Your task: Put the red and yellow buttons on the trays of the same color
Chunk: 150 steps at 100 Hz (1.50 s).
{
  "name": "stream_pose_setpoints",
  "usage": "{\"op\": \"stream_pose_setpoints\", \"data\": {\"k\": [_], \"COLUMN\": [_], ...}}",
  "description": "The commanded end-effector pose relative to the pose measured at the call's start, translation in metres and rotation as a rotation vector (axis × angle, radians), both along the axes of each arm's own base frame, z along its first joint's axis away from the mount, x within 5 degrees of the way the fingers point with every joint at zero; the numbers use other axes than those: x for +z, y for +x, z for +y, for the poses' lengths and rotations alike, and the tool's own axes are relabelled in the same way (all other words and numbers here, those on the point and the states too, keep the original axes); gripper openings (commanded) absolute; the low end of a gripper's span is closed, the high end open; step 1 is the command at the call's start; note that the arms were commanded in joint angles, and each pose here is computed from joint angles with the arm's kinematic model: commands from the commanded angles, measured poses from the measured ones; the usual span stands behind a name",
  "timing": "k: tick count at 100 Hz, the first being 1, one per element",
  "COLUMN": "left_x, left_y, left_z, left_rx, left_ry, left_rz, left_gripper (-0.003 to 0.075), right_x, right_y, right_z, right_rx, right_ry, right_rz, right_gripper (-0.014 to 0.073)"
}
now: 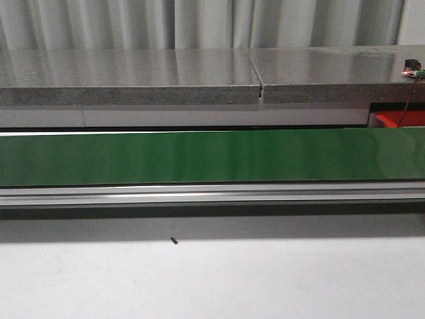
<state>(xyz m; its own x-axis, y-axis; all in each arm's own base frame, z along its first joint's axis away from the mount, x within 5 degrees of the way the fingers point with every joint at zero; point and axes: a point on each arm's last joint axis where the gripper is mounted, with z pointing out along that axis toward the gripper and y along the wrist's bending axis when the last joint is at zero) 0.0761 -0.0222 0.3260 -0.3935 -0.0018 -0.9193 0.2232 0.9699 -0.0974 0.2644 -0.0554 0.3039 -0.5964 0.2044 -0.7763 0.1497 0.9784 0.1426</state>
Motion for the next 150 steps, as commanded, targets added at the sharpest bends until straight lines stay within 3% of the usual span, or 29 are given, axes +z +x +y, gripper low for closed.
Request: {"op": "stream_pose_setpoints", "data": {"k": [1,23,69,97,123,150], "left_x": [0.013,0.013,0.013,0.015,0.032,0.038], "left_y": [0.002,0.002,0.002,0.004,0.028,0.087], "left_z": [0.0,0.0,0.0,0.0,0.008,0.009], "left_rx": [0.008,0.008,0.008,0.019,0.118,0.14], "left_ry": [-0.032,-0.032,-0.032,-0.041,-0.072,-0.063], "left_rz": [-0.075,-0.075,-0.075,-0.098,-0.235,-0.132], "left_gripper": [-0.002,-0.002,-0.002,-0.002,-0.002,-0.002], "right_x": [0.021,0.018,-0.004,-0.003,-0.003,-0.003], "right_y": [-0.012,-0.055,-0.133,-0.138,-0.138,-0.138], "right_z": [0.009,0.033,0.046,0.047,0.047,0.047], "right_rx": [0.001,0.076,0.072,0.073,0.073,0.073], "right_ry": [-0.063,-0.145,-0.154,-0.155,-0.155,-0.155], "right_rz": [-0.146,-0.243,-0.375,-0.393,-0.393,-0.393], "right_gripper": [-0.0067,-0.0067,-0.0067,-0.0067,-0.0067,-0.0067]}}
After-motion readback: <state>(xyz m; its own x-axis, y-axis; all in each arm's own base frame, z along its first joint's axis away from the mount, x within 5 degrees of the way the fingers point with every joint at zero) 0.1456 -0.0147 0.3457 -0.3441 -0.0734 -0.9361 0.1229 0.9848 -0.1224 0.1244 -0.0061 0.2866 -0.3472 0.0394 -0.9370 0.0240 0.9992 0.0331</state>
